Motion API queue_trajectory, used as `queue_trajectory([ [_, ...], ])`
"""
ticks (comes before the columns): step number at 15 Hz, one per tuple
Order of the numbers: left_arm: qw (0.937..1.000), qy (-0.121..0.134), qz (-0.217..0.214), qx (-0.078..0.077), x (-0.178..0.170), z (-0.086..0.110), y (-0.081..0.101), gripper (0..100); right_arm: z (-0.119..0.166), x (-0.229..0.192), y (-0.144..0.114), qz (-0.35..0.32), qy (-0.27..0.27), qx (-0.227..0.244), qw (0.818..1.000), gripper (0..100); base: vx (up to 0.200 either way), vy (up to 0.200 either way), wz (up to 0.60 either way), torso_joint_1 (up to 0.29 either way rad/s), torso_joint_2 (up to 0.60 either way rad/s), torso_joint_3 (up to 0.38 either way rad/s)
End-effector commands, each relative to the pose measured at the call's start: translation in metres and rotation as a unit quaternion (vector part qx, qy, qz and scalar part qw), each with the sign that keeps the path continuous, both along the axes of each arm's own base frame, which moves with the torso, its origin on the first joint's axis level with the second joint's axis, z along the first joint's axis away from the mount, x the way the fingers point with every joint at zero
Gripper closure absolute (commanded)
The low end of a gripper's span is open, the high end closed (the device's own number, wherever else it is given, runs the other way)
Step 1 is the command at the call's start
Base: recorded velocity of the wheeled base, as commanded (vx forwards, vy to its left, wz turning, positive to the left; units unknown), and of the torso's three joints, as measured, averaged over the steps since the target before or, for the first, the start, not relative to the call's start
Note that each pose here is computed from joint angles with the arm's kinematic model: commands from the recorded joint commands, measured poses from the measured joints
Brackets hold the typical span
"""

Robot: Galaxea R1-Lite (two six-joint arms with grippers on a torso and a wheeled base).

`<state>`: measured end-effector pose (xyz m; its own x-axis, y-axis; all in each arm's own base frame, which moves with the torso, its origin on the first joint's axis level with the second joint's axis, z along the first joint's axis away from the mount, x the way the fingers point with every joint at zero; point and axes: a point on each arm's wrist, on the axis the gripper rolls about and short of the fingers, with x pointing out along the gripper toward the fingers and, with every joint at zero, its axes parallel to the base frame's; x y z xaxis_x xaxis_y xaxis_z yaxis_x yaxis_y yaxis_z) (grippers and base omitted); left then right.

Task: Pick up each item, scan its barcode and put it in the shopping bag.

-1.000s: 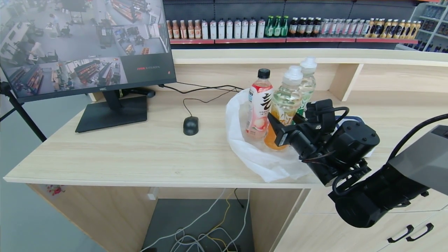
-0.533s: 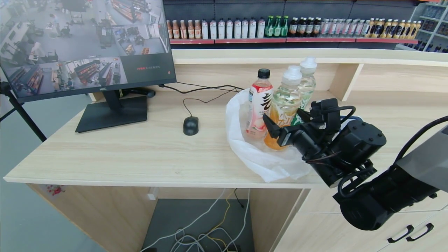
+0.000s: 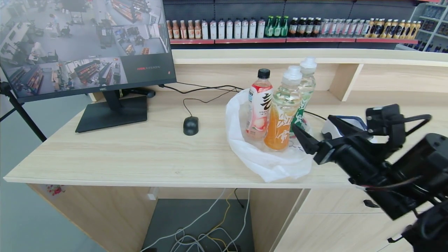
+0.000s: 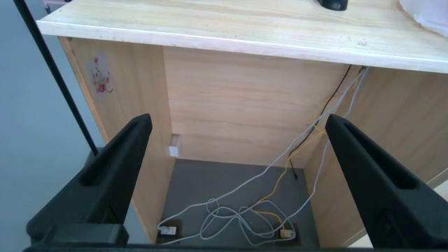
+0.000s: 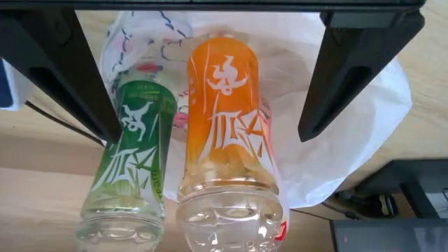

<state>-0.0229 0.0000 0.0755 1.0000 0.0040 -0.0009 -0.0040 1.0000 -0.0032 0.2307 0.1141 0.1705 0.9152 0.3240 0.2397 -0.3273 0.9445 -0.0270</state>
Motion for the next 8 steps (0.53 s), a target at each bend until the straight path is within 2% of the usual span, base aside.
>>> queue_trajectory([
  [1, 1.0, 0.0, 0.0, 0.0, 0.0, 0.0, 0.0, 0, 0.012, -0.06, -0.035, -0.01, -0.022, 0.01, 1.0, 0, 0.0, 0.0, 0.0, 0.0, 0.0, 0.0],
  [2, 1.0, 0.0, 0.0, 0.0, 0.0, 0.0, 0.0, 0, 0.01, -0.067, -0.039, -0.014, -0.021, 0.009, 1.0, 0, 0.0, 0.0, 0.0, 0.0, 0.0, 0.0],
  [3, 1.0, 0.0, 0.0, 0.002, 0.0, 0.0, 0.0, 0, -0.003, -0.097, -0.058, -0.027, -0.005, 0.002, 1.0, 0, 0.0, 0.0, 0.0, 0.0, 0.0, 0.0],
  [5, 1.0, 0.0, 0.0, 0.001, 0.0, 0.0, 0.0, 0, 0.004, -0.114, -0.066, -0.029, -0.026, 0.015, 0.999, 0, 0.0, 0.0, 0.0, 0.0, 0.0, 0.0],
  [8, 1.0, 0.0, 0.0, 0.001, 0.0, 0.0, 0.0, 0, -0.002, -0.134, -0.075, -0.029, 0.009, -0.005, 1.0, 0, 0.0, 0.0, 0.0, 0.0, 0.0, 0.0],
])
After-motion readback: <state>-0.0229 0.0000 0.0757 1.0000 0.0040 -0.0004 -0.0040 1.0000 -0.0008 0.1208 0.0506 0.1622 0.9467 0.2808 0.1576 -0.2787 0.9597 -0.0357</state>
